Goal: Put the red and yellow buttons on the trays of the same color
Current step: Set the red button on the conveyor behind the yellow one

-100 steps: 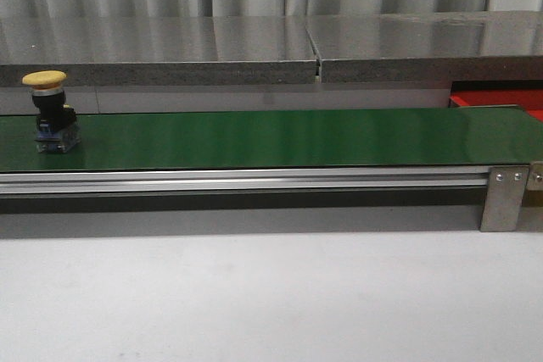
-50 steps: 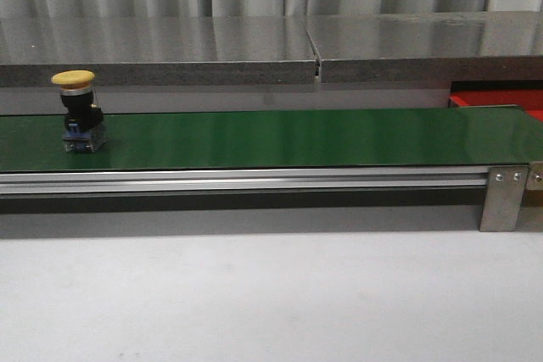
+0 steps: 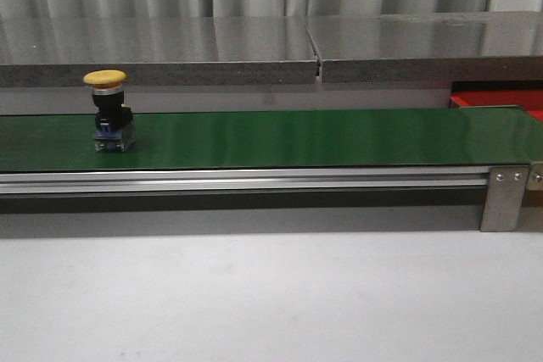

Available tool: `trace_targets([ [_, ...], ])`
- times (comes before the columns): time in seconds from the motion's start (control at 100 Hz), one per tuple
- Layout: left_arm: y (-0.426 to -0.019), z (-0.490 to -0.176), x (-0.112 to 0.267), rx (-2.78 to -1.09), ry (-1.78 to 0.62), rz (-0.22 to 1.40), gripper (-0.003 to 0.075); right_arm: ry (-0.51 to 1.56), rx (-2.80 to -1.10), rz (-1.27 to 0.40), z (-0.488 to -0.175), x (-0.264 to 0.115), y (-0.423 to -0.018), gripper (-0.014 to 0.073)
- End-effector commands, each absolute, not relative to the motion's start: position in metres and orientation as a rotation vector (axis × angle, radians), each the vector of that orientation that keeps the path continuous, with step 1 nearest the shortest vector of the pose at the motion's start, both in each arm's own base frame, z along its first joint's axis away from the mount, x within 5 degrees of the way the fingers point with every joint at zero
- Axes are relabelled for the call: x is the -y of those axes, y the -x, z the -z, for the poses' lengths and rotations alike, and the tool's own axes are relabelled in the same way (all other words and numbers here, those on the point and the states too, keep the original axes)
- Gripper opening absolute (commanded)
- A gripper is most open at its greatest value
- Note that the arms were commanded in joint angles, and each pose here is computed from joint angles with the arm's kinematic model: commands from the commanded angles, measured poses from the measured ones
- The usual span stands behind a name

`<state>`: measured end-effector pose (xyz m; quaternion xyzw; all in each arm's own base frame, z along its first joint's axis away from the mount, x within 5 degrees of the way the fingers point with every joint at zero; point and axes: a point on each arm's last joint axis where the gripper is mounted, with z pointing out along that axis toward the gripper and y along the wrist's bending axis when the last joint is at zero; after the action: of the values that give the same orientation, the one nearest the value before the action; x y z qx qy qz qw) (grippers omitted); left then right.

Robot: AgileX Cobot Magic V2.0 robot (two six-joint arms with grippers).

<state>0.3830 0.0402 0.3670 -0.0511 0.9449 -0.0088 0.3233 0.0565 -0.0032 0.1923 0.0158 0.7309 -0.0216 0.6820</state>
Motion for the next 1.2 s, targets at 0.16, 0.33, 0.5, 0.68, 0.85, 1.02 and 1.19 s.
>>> trace_targets([
  [0.16, -0.336, -0.416, 0.029, -2.275, -0.097, 0.116, -0.0019, -0.025, -1.539, 0.065, -0.203, 0.003, -0.055, -0.0066],
  [0.33, -0.307, -0.411, 0.043, -2.259, -0.144, 0.159, -0.0019, -0.025, -1.539, 0.065, -0.203, 0.003, -0.055, -0.0066],
  [0.5, -0.265, -0.402, 0.039, -2.209, -0.124, 0.185, -0.0019, -0.025, -1.539, 0.065, -0.203, 0.003, -0.055, -0.0066],
  [0.68, -0.213, -0.387, 0.032, -2.148, -0.119, 0.172, -0.0019, -0.025, -1.539, 0.065, -0.203, 0.003, -0.055, -0.0066],
  [0.85, -0.167, -0.372, 0.026, -2.117, -0.118, 0.173, -0.0019, -0.025, -1.539, 0.065, -0.203, 0.003, -0.055, -0.0066],
  [1.02, -0.128, -0.356, 0.022, -2.073, -0.118, 0.174, -0.0019, -0.025, -1.539, 0.065, -0.203, 0.003, -0.055, -0.0066],
  [1.19, -0.097, -0.342, 0.018, -2.020, -0.117, 0.176, -0.0019, -0.024, -1.539, 0.066, -0.203, 0.003, -0.055, -0.0066],
])
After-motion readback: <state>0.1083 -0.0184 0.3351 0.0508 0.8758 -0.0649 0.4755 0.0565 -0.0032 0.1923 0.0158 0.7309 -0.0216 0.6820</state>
